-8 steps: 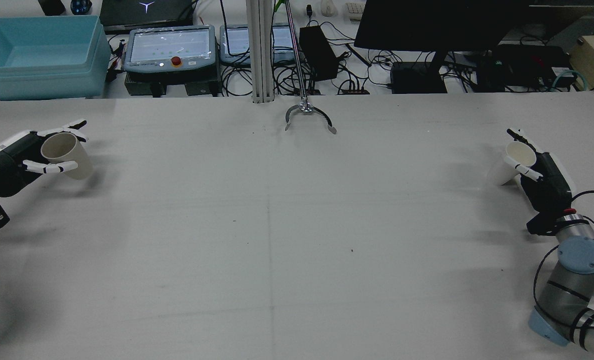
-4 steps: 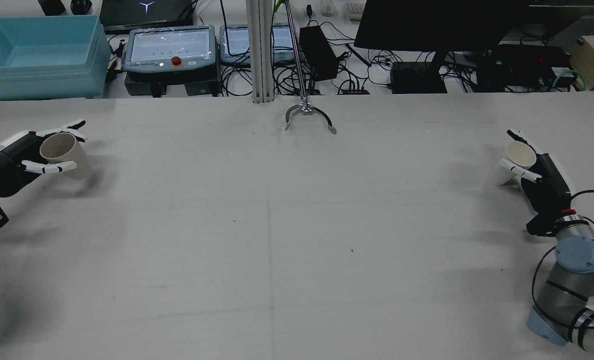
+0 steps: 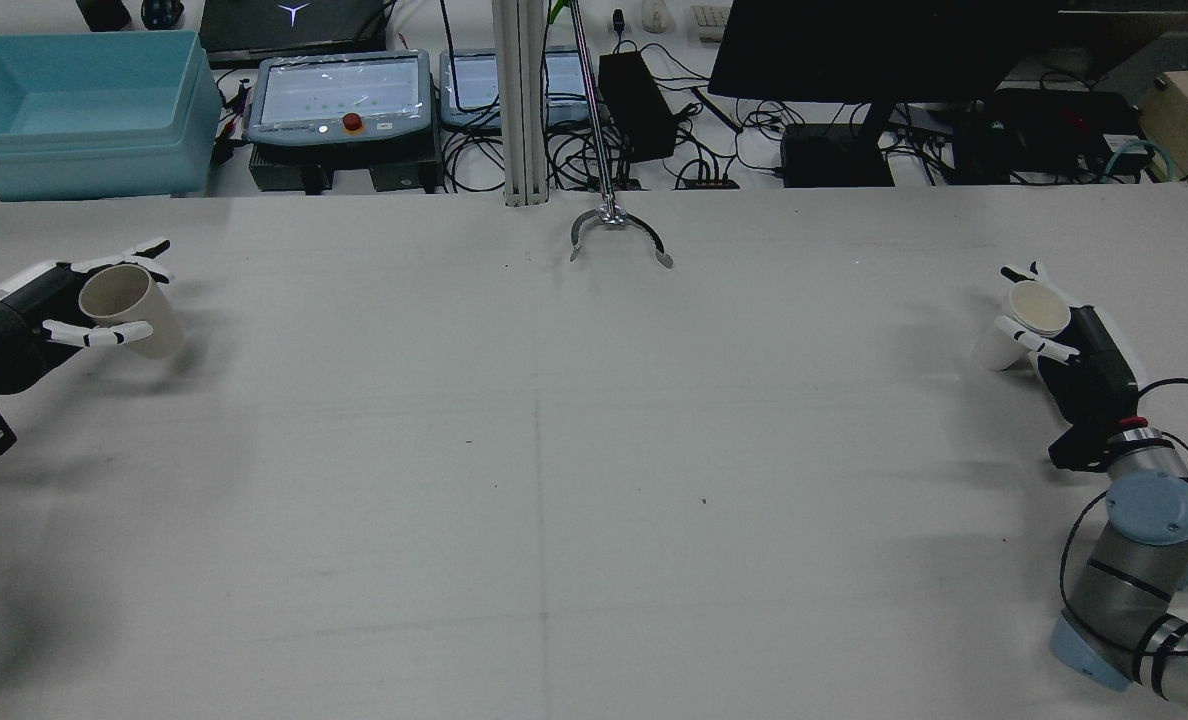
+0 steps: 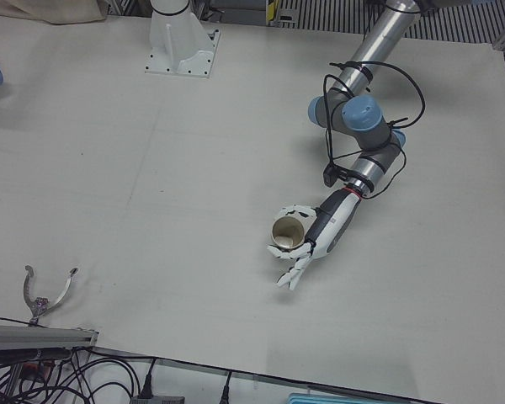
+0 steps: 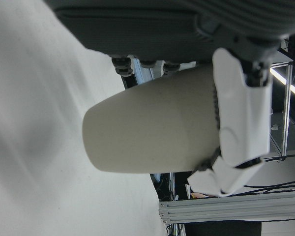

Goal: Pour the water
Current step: 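Tighten the right hand grip on the white cup and lift it, then carry the beige cup with the left hand toward the table center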

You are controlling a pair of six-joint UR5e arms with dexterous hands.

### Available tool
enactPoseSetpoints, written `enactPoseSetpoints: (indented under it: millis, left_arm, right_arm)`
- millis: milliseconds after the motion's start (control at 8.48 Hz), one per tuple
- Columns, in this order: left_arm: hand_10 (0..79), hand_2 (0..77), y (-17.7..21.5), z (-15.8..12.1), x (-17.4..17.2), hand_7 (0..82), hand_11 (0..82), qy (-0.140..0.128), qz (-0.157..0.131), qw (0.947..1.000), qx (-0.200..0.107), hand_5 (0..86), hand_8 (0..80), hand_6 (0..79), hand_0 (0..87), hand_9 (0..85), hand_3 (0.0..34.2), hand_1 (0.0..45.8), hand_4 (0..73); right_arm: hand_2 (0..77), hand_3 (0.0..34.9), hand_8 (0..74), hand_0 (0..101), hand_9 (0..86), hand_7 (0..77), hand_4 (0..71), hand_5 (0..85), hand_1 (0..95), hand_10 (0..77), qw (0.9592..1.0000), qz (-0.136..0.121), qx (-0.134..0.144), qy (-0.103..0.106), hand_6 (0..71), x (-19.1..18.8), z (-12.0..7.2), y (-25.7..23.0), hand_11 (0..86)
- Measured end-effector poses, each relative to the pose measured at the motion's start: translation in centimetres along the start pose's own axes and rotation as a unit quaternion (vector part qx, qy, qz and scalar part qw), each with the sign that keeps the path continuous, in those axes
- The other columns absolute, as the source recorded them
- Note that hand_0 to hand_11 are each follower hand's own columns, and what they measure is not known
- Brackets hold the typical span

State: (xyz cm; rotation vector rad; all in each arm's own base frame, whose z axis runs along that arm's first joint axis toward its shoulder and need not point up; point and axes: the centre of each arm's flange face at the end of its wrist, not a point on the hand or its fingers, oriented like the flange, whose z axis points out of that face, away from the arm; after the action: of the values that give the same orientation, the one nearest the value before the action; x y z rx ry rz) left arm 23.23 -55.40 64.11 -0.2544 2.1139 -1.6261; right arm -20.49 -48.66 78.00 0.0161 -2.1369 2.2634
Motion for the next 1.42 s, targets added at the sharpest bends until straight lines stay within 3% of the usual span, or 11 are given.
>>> enactPoseSetpoints:
  millis: [118,236,354,472,708,826,944,1062,1297,1415]
  left_arm:
    - [2.7,33.8,0.0,0.0,0.0,10.9,7.1,0.000,0.000,1.0000,0.000,31.1,0.0,2.7,53.0,1.1,0.1,28.9,32.7]
    - [2.7,33.8,0.0,0.0,0.0,10.9,7.1,0.000,0.000,1.0000,0.000,31.1,0.0,2.7,52.8,1.1,0.1,28.9,32.7]
    - [2.7,33.8,0.0,-0.1,0.0,10.9,7.1,0.000,0.000,1.0000,0.000,31.1,0.0,2.7,52.6,1.1,0.2,28.9,32.7]
    - [2.7,33.8,0.0,0.0,0.0,10.9,7.1,0.000,-0.001,1.0000,-0.001,31.1,0.0,2.7,52.6,1.1,0.1,28.9,32.7]
    - [2.7,33.8,1.4,0.7,0.1,10.9,7.1,0.001,-0.001,0.9999,-0.010,31.6,0.0,3.8,52.6,0.5,0.0,28.9,33.8]
    - [2.7,33.8,3.3,2.1,0.4,12.0,7.1,0.002,-0.001,0.9998,-0.020,32.2,0.0,3.8,52.7,0.5,0.1,28.9,34.4]
    - [2.7,33.8,5.9,4.1,0.6,12.0,7.1,0.003,-0.001,0.9995,-0.031,32.2,0.0,3.8,52.7,0.5,0.1,28.9,34.4]
    - [2.7,33.8,9.3,6.9,0.4,12.0,7.1,-0.002,-0.003,0.9989,-0.047,32.7,0.0,3.8,52.9,1.1,0.1,28.9,34.4]
    - [3.8,33.8,15.2,11.2,-0.4,12.0,8.2,-0.014,-0.006,0.9973,-0.072,32.7,0.0,3.8,52.7,0.5,0.1,28.9,34.9]
    - [3.8,33.8,17.2,12.6,-0.7,12.0,8.2,-0.019,-0.008,0.9966,-0.080,32.7,0.0,3.8,52.6,0.5,0.1,28.9,34.9]
  right_arm:
    - [31.6,0.0,0.5,58,0.5,9.3,18.5,15.3,26.7,0.0,1.0000,0.001,-0.001,0.001,4.9,0.1,0.0,0.1,0.5]
    - [31.6,0.0,0.5,58,0.5,9.3,18.5,15.3,26.7,0.0,1.0000,0.002,-0.001,0.001,4.9,0.2,0.1,0.2,0.5]
    - [34.4,0.2,0.5,57,0.5,18.5,21.3,19.6,26.7,0.5,1.0000,0.003,-0.001,0.002,9.8,0.2,0.1,0.2,0.5]
    - [35.5,0.3,1.6,56,4.9,27.3,24.0,23.5,26.2,4.9,1.0000,0.003,-0.001,0.001,12.5,0.1,0.2,0.2,9.8]
    - [36.5,0.1,8.2,54,12.5,35.5,24.5,26.7,25.6,8.2,0.9999,0.006,-0.004,-0.009,18.0,-0.8,0.7,1.7,15.8]
    - [36.5,0.2,6.5,54,12.0,35.5,24.0,27.3,25.6,8.2,0.9999,0.003,-0.001,-0.016,18.0,-1.6,1.0,3.4,15.8]
    - [36.5,0.1,9.8,53,16.4,36.5,24.0,27.8,25.6,9.8,0.9998,0.001,0.001,-0.020,19.1,-2.0,1.2,4.8,18.0]
    - [37.6,0.1,15.3,52,22.4,46.9,22.4,31.1,25.1,17.5,0.9997,0.002,0.000,-0.023,26.2,-2.2,1.5,6.0,29.5]
    - [38.2,0.1,16.9,52,26.2,49.1,22.4,32.2,25.1,19.6,0.9996,0.008,-0.007,-0.025,28.4,-2.2,1.8,7.6,30.5]
    - [38.2,0.2,23.5,52,33.8,52.9,24.0,32.7,25.1,20.7,0.9996,0.011,-0.011,-0.026,34.9,-2.2,1.8,8.1,32.7]
